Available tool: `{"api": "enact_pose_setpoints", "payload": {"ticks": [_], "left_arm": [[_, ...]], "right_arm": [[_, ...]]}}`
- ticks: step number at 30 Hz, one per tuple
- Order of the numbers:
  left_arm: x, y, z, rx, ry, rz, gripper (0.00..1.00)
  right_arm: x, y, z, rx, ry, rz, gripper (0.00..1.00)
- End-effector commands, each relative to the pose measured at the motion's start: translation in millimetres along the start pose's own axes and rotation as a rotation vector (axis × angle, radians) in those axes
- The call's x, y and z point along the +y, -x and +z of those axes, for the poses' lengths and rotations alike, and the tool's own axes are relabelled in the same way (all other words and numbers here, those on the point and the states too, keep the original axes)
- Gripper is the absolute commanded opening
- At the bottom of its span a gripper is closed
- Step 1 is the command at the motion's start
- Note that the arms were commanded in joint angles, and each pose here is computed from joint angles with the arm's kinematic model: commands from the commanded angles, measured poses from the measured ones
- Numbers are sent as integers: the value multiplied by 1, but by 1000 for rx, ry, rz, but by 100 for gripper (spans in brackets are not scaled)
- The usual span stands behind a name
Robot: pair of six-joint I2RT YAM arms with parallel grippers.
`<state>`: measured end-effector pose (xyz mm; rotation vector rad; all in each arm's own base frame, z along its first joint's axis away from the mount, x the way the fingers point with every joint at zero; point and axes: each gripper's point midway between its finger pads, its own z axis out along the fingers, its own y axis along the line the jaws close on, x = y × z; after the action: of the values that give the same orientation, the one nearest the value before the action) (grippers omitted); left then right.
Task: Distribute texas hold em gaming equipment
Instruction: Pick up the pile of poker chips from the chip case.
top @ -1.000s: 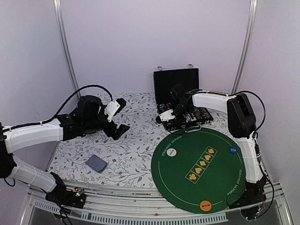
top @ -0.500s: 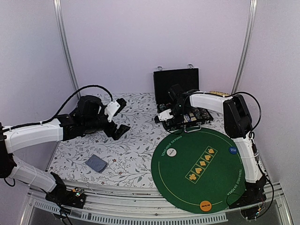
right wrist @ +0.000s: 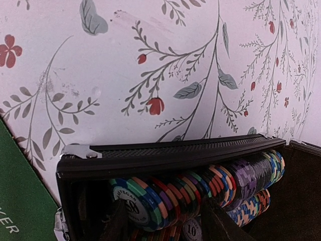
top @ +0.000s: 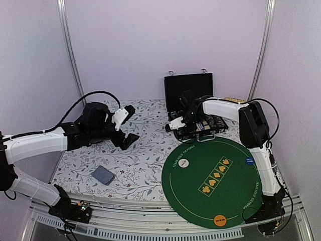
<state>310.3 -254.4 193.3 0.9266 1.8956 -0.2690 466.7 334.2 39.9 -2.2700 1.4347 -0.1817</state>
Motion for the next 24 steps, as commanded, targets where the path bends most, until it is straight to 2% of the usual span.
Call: {"api": "enact_pose_setpoints", "payload": {"ticks": [1,10,18,22,24], "left_arm": [[5,5,-6,-17,8,-10,98],[3,4,-6,-17,-2,-10,98],[0,2,-4,-10,-14,-12,98],[1,4,-5,-14,-11,-10,98],[2,3,-6,-14,-5,-10,98]], "right_arm": [[82,0,9,43,264,11,50],[54,14,-13,0,159,6,51],[33,18,-9,-15,90,1,69],[44,13,14,-15,150,-7,69],[44,10,17,-21,166,3,63]]}}
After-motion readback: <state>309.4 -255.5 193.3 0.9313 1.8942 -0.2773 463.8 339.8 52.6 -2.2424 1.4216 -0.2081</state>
